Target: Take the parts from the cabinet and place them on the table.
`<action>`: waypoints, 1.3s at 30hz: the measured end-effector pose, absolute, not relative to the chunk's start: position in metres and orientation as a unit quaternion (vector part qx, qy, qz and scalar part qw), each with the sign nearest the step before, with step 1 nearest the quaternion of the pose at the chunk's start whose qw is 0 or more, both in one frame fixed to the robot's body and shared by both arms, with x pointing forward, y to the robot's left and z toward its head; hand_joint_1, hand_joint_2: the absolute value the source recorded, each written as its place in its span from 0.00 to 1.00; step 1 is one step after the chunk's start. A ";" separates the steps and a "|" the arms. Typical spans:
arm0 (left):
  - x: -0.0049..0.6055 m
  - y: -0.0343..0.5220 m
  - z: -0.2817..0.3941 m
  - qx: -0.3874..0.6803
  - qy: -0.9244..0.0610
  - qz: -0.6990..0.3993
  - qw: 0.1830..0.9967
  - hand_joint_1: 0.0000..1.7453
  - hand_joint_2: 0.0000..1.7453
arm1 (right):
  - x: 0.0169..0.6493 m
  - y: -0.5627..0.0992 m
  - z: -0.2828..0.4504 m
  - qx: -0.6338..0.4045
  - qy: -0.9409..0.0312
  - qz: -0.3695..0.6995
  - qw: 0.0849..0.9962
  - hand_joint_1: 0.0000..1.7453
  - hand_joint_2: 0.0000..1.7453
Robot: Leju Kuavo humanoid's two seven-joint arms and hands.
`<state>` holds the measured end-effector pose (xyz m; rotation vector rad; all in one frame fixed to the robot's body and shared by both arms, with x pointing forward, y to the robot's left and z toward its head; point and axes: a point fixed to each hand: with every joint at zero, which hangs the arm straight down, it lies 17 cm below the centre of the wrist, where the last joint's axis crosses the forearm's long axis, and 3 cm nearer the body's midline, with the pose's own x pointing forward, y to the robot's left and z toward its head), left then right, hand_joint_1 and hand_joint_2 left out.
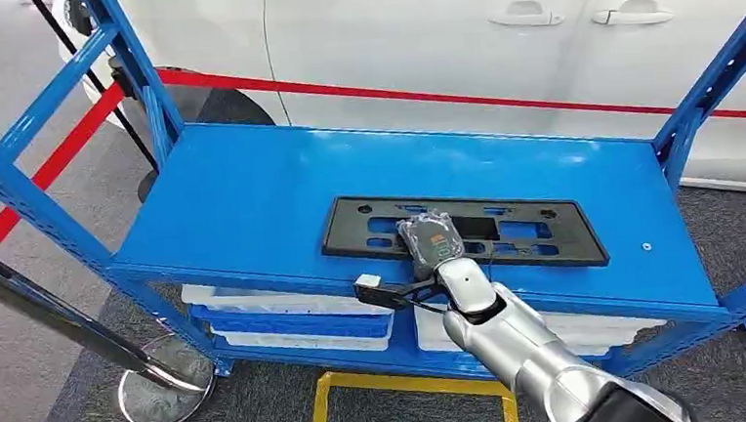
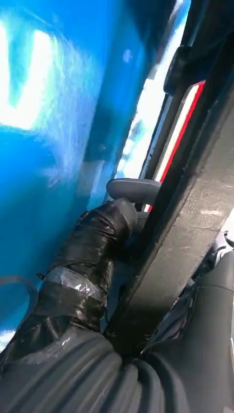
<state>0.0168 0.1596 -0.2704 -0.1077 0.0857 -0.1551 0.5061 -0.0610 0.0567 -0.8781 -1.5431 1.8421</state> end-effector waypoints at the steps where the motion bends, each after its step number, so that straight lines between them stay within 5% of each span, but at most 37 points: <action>1: 0.017 0.159 -0.270 -0.054 0.043 -0.078 0.995 0.00 1.00 | 0.506 -0.061 0.057 -0.328 -0.578 0.690 0.287 1.00 1.00; 20: 0.019 0.168 -0.272 -0.036 0.049 -0.063 0.996 0.00 1.00 | 0.487 -0.044 0.098 -0.317 -0.673 0.617 0.257 1.00 1.00; 26: 0.017 0.170 -0.272 -0.032 0.058 -0.058 0.996 0.00 1.00 | 0.464 -0.023 0.205 -0.406 -0.724 0.550 0.090 1.00 1.00; 39: 0.019 0.166 -0.271 -0.034 0.060 -0.055 0.996 0.00 1.00 | 0.443 -0.026 0.241 -0.424 -0.750 0.508 0.020 1.00 1.00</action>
